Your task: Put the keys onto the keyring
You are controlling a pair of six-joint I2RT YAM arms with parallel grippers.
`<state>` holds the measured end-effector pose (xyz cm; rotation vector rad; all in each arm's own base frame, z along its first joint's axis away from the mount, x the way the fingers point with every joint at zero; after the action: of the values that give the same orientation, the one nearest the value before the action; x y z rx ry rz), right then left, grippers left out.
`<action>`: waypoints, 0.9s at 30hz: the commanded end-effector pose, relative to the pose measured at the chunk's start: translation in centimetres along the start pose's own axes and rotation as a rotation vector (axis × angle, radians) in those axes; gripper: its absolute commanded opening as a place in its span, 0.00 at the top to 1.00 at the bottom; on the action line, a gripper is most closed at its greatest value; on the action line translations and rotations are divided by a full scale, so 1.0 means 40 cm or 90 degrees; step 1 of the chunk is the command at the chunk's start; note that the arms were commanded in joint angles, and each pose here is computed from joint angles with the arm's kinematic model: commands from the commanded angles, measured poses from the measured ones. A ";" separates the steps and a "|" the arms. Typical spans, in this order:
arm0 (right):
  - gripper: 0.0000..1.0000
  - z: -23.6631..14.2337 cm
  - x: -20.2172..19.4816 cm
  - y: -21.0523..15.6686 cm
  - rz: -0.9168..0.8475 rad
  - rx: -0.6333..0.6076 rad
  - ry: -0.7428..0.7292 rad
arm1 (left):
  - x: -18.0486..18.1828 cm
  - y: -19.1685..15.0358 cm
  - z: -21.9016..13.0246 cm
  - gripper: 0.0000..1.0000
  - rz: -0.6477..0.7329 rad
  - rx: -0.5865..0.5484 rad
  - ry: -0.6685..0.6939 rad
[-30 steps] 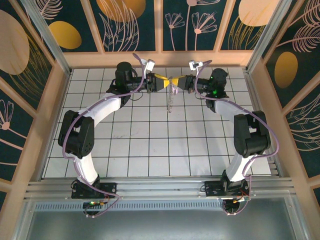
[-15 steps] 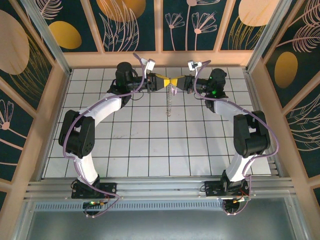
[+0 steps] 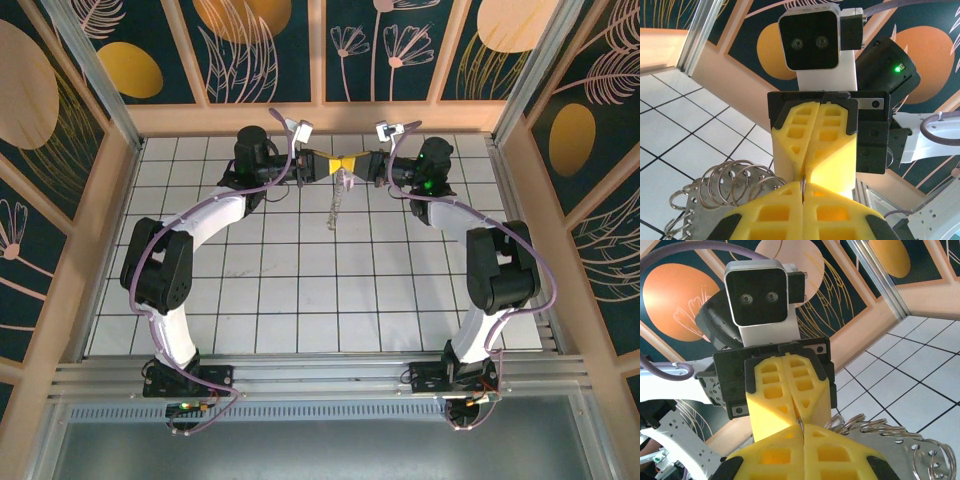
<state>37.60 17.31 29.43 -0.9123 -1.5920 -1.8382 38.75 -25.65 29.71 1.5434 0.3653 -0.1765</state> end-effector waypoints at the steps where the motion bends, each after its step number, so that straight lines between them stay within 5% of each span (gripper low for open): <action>1: 1.00 0.007 0.032 0.030 -0.049 -0.018 0.018 | -0.021 -0.003 0.023 1.00 0.022 -0.004 -0.026; 4: 0.75 -0.012 0.041 0.031 -0.048 -0.040 0.008 | -0.025 0.002 0.016 1.00 0.020 -0.024 -0.002; 7: 0.63 -0.041 0.062 0.023 -0.058 -0.069 -0.003 | -0.038 0.012 0.006 1.00 0.020 -0.052 0.005; 27: 0.56 -0.077 0.060 -0.087 -0.097 -0.092 -0.051 | -0.102 0.036 -0.003 1.00 0.032 -0.079 -0.046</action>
<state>33.55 14.43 28.14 -1.0432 -1.5806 -2.0110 36.65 -25.96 29.89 1.4548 0.3813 -0.1918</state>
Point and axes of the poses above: each hand's point on the last joint's axis, 136 mm out from that joint toward the fingers, its own z axis out along the fingers, its own x axis along the line the jaws close on, y = z × x, the point moved 9 cm from there along -z, back along the fingers, and after that the axes turned 15 degrees about z, right-handed, at the moved point
